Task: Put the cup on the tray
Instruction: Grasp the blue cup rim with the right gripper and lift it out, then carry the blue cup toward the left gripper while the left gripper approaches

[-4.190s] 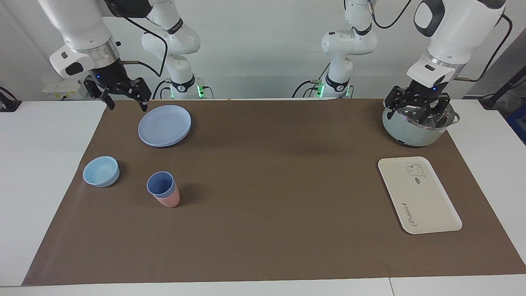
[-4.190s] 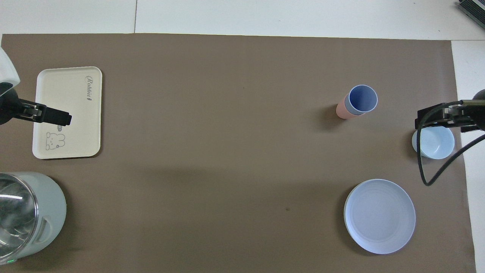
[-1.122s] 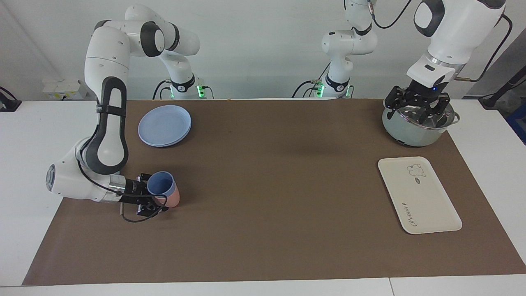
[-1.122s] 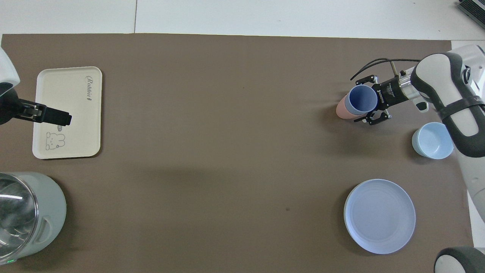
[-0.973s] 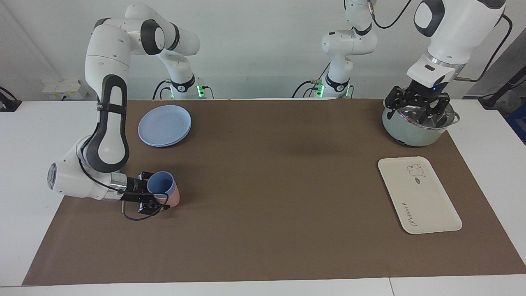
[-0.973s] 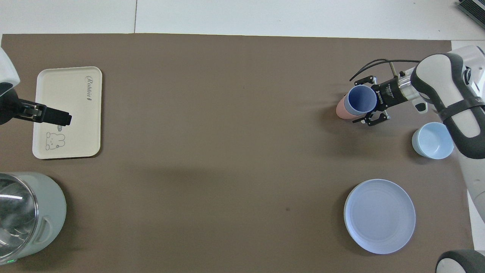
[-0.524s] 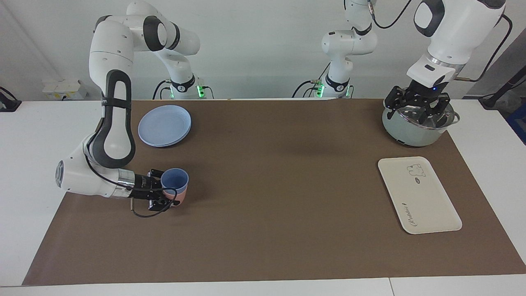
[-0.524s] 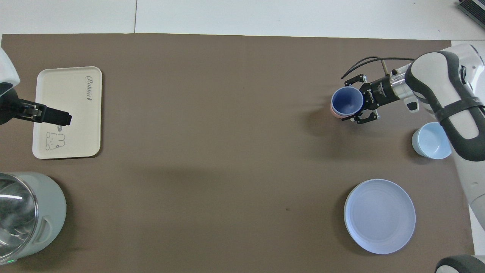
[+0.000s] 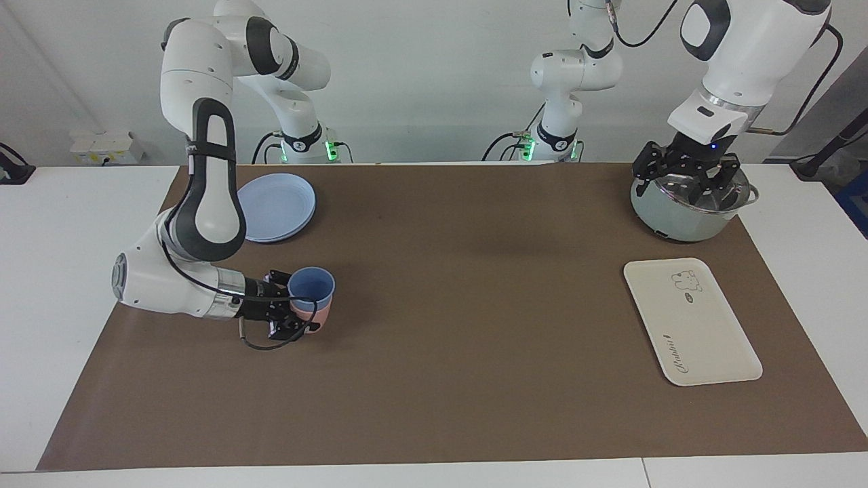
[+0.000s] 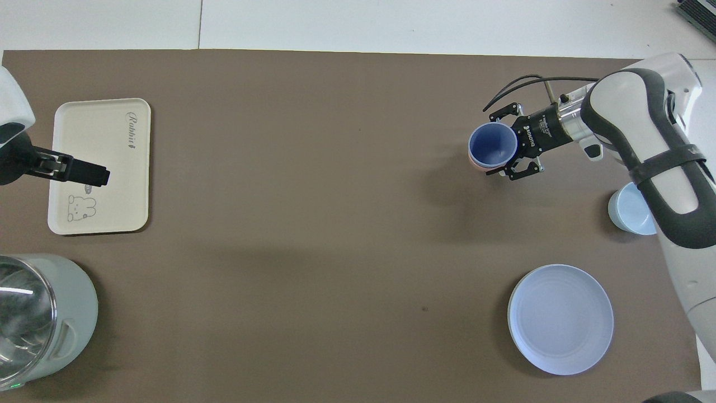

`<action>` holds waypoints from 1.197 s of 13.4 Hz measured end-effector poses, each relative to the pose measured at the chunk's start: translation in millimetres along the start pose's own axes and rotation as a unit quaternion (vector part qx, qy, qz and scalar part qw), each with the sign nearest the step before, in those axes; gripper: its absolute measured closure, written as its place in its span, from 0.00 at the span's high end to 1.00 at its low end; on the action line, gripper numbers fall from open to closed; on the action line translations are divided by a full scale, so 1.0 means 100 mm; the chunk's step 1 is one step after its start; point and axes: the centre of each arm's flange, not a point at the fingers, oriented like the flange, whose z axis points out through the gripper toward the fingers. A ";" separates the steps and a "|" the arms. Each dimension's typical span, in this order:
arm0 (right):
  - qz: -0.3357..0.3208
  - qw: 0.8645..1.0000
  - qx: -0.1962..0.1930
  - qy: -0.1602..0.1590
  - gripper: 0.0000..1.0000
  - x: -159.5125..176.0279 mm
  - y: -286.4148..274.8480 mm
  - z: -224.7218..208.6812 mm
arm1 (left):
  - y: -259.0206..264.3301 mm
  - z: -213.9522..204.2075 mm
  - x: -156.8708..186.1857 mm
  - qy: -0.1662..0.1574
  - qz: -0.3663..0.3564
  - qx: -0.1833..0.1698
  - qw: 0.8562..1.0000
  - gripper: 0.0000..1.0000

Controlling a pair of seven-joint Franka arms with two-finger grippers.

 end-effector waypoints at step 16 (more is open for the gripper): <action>0.010 0.997 0.065 0.034 0.80 -2.41 -0.31 0.94 | 2.46 0.16 0.25 0.146 -0.275 -0.149 0.939 0.73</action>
